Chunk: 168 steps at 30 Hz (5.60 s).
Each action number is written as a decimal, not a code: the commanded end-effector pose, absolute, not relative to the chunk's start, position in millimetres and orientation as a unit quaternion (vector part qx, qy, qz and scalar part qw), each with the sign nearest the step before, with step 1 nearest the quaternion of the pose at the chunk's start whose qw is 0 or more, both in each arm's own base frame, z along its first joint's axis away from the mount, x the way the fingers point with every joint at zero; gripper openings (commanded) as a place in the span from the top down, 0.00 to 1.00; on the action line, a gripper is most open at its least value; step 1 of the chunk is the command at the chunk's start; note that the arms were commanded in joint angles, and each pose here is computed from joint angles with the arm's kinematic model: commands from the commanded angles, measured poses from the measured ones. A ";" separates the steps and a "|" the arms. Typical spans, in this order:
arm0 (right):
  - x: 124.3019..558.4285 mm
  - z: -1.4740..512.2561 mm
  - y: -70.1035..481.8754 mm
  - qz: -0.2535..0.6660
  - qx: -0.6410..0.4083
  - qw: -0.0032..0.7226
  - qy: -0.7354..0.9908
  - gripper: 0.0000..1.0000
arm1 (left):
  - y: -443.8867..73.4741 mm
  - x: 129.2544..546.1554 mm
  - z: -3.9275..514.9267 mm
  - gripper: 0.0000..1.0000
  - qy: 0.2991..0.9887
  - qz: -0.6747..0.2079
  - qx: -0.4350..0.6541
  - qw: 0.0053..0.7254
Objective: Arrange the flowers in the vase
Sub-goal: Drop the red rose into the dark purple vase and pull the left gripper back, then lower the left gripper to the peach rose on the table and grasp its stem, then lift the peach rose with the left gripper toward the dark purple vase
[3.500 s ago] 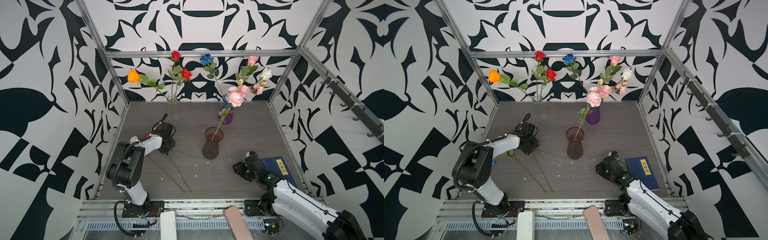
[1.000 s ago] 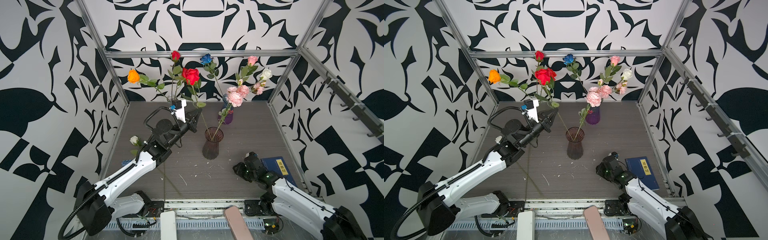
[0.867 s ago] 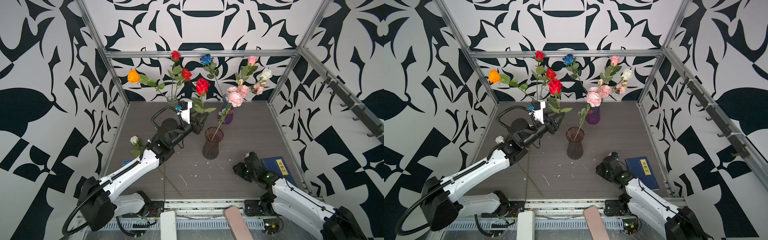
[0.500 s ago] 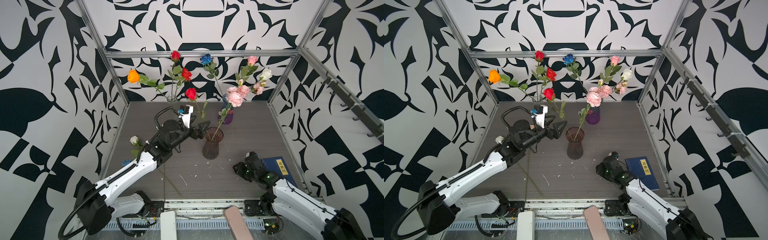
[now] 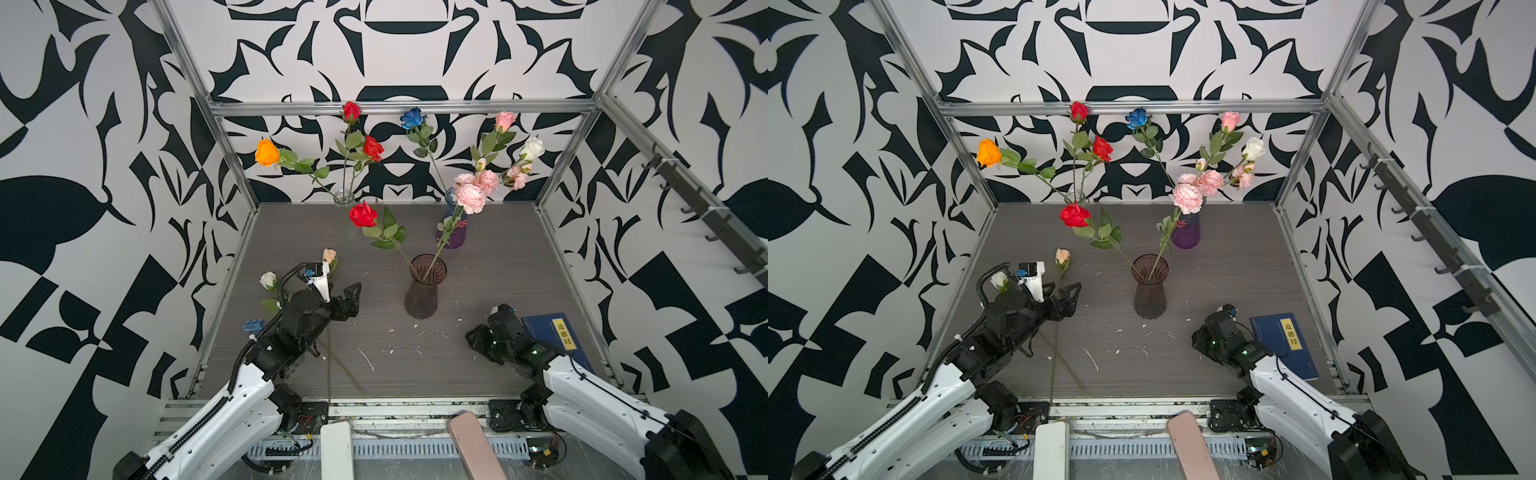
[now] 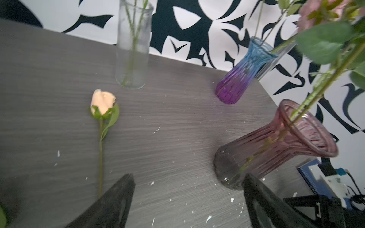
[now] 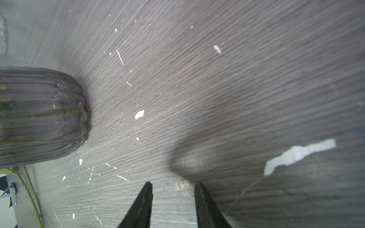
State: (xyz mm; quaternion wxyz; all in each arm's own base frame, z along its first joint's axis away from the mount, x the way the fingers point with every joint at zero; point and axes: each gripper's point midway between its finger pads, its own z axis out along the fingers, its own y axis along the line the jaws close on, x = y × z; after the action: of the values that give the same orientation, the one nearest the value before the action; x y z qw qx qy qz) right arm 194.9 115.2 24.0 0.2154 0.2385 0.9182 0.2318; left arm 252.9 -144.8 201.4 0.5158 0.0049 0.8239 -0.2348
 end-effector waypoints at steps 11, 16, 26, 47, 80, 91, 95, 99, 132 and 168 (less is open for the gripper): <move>201.1 28.7 118.3 0.241 0.239 0.222 0.914 0.61 | -84.9 262.3 139.6 0.01 0.884 -0.115 -0.151 0.427; 200.7 29.4 118.1 0.243 0.239 0.224 0.913 0.61 | -53.1 260.9 118.3 0.01 0.902 -0.017 -0.239 0.358; 201.1 30.1 117.3 0.244 0.240 0.225 0.912 0.61 | -67.4 285.2 100.0 0.01 0.929 -0.020 -0.213 0.302; 199.0 31.3 114.7 0.249 0.245 0.230 0.908 0.61 | -83.1 328.7 17.5 0.39 0.973 -0.069 -0.199 0.089; 199.8 29.7 114.9 0.251 0.246 0.227 0.908 0.61 | -85.7 349.4 -0.8 1.00 0.972 -0.100 -0.207 0.056; 200.1 27.9 115.1 0.250 0.247 0.223 0.909 0.61 | -98.4 350.9 10.4 1.00 0.967 -0.149 -0.187 0.088; 200.5 27.5 115.4 0.250 0.248 0.221 0.909 0.61 | -98.6 350.3 10.9 1.00 0.966 -0.151 -0.189 0.090; 200.5 26.8 115.5 0.250 0.248 0.219 0.910 0.61 | -99.7 351.2 11.4 1.00 0.965 -0.156 -0.189 0.093; 198.6 16.4 112.5 0.243 0.267 0.197 0.912 0.61 | -62.8 266.0 345.8 1.00 0.746 -0.306 -0.193 0.559; 198.3 19.5 111.9 0.250 0.266 0.203 0.909 0.61 | -193.6 279.1 568.9 1.00 0.533 -0.339 0.044 0.774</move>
State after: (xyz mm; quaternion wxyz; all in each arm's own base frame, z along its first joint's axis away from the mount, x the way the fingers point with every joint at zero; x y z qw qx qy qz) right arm 201.8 115.3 24.0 0.2098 0.2629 0.9056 0.2583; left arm 283.0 -208.7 540.5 0.7336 0.0594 0.5706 -0.3645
